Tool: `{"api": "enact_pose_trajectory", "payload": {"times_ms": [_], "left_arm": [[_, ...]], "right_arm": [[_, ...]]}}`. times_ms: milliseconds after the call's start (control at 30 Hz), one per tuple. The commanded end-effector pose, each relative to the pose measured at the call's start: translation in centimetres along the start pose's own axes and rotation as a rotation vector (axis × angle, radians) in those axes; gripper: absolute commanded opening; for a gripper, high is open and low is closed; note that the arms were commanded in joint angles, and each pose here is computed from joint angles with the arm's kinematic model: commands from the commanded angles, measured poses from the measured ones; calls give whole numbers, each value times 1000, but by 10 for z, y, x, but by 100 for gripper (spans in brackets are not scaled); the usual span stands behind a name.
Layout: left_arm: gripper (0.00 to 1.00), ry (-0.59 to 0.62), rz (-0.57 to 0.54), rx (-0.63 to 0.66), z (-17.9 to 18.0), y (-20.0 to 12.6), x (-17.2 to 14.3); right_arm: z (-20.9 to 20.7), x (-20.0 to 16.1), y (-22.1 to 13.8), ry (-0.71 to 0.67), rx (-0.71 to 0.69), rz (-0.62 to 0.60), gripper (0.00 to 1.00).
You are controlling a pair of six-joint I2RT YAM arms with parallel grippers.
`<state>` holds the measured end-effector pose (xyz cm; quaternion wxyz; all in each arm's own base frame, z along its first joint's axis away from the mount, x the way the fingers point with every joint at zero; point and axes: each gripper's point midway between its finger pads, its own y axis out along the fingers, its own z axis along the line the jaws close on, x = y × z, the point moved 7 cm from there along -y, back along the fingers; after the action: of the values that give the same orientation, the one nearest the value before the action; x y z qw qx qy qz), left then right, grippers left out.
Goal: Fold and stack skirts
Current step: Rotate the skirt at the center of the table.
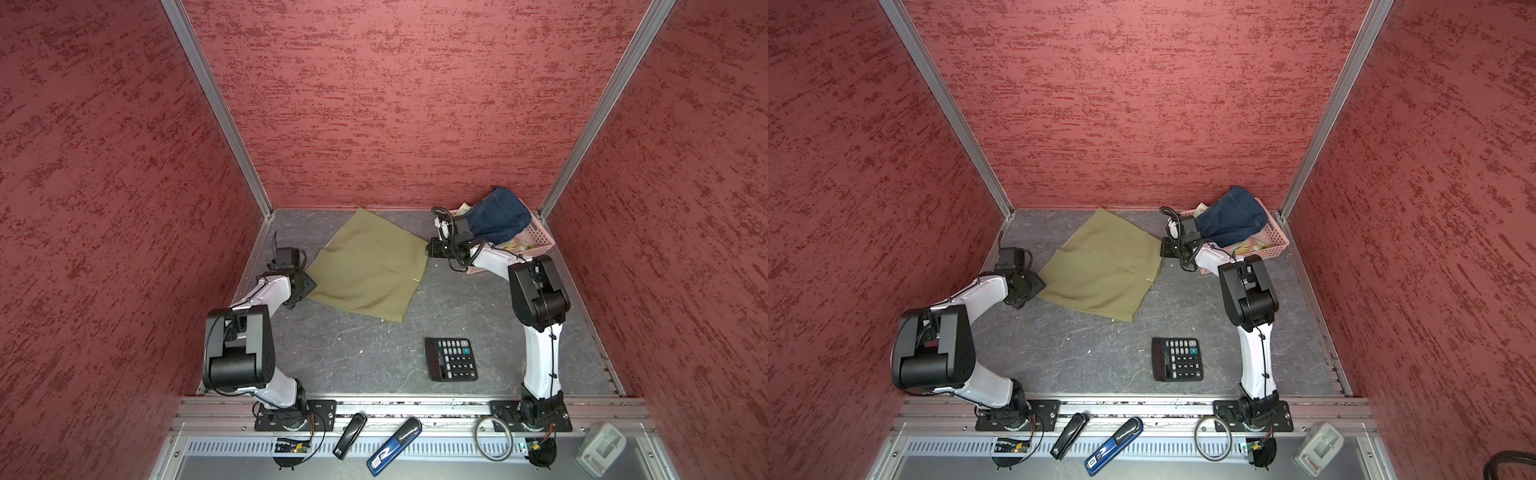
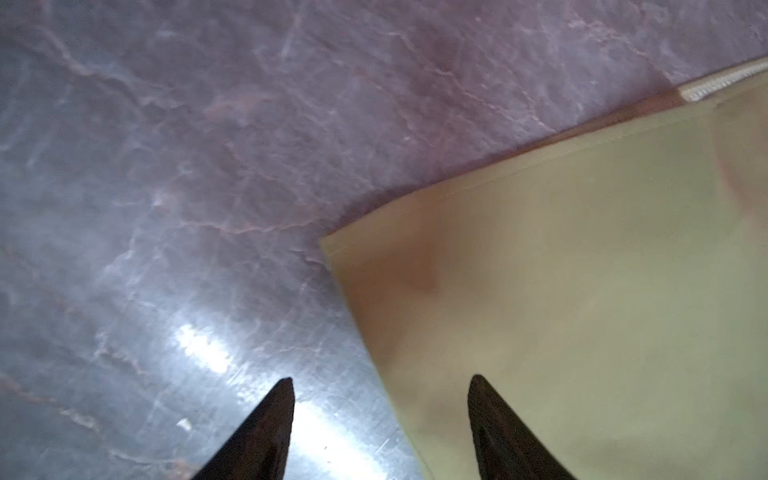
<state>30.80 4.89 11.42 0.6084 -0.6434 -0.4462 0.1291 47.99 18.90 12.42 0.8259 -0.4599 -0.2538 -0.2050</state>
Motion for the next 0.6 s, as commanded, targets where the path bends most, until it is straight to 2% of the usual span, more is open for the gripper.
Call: {"api": "enact_pose_trajectory", "payload": {"times_ms": [0, 200, 267, 400, 567], "left_arm": [[64, -106, -77, -54, 8, -13, 14], [61, -124, -82, -57, 22, 2, 9], [57, -141, -82, -88, 21, 7, 11], [56, -156, -85, -127, 13, 9, 17], [53, -168, -68, -123, 8, 18, 26]], "right_arm": [[6, 10, -3, -23, 29, -18, 0], [6, 9, -2, -24, 39, -20, 0], [7, 9, -3, -27, 43, -20, 0], [9, 10, -6, -31, 49, -20, 0], [8, 6, -7, -30, 47, -16, 0]]}}
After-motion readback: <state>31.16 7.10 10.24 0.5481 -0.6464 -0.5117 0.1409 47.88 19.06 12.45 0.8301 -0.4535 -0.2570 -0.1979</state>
